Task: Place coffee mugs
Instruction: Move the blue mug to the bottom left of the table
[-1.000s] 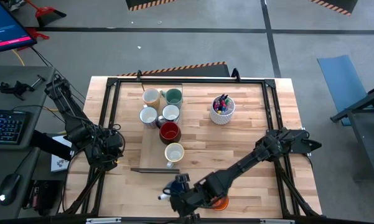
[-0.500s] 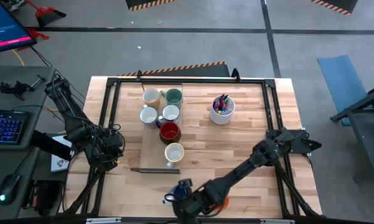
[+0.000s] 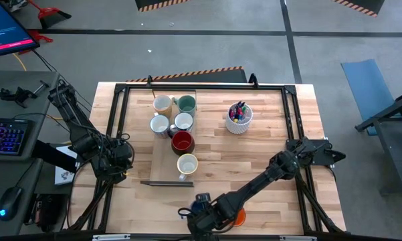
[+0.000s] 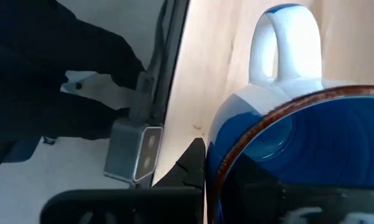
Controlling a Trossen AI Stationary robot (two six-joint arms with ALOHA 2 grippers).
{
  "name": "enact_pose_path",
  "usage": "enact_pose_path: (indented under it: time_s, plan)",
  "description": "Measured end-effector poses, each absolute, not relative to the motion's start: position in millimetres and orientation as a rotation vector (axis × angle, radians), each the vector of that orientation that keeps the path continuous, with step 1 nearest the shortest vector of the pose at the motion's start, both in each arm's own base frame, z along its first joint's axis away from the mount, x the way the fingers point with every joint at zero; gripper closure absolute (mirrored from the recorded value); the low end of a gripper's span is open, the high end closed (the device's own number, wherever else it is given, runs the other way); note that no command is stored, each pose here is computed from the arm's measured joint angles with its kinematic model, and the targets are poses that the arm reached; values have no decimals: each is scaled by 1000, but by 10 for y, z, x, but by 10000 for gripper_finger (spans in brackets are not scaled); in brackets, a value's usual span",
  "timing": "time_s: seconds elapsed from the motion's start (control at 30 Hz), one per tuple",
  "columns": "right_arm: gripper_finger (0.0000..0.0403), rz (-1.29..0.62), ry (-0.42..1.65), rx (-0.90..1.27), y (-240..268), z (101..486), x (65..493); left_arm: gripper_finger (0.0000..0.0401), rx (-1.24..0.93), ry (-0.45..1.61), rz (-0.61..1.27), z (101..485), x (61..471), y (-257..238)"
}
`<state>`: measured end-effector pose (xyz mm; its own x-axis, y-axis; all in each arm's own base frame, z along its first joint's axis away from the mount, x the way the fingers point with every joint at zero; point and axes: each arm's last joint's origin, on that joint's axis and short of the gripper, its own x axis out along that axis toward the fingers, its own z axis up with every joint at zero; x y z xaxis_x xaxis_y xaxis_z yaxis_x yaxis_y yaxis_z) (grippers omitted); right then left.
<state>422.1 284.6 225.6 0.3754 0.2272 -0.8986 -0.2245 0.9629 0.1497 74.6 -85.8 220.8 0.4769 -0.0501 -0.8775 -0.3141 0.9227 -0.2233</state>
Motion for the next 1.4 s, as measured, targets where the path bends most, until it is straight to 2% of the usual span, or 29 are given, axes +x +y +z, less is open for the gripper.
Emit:
enact_pose_path:
  time_s: [0.67,1.07,1.4]
  plan:
    - [399,256,1207,7,2827,2103,4243,339,-384,1062,168,2209,750,-860]
    - [308,277,1136,-22,2831,2301,4262,339,-383,1062,167,2210,749,-860]
    - [295,281,1111,-8,2725,2746,4082,339,-382,1062,166,2209,749,-860]
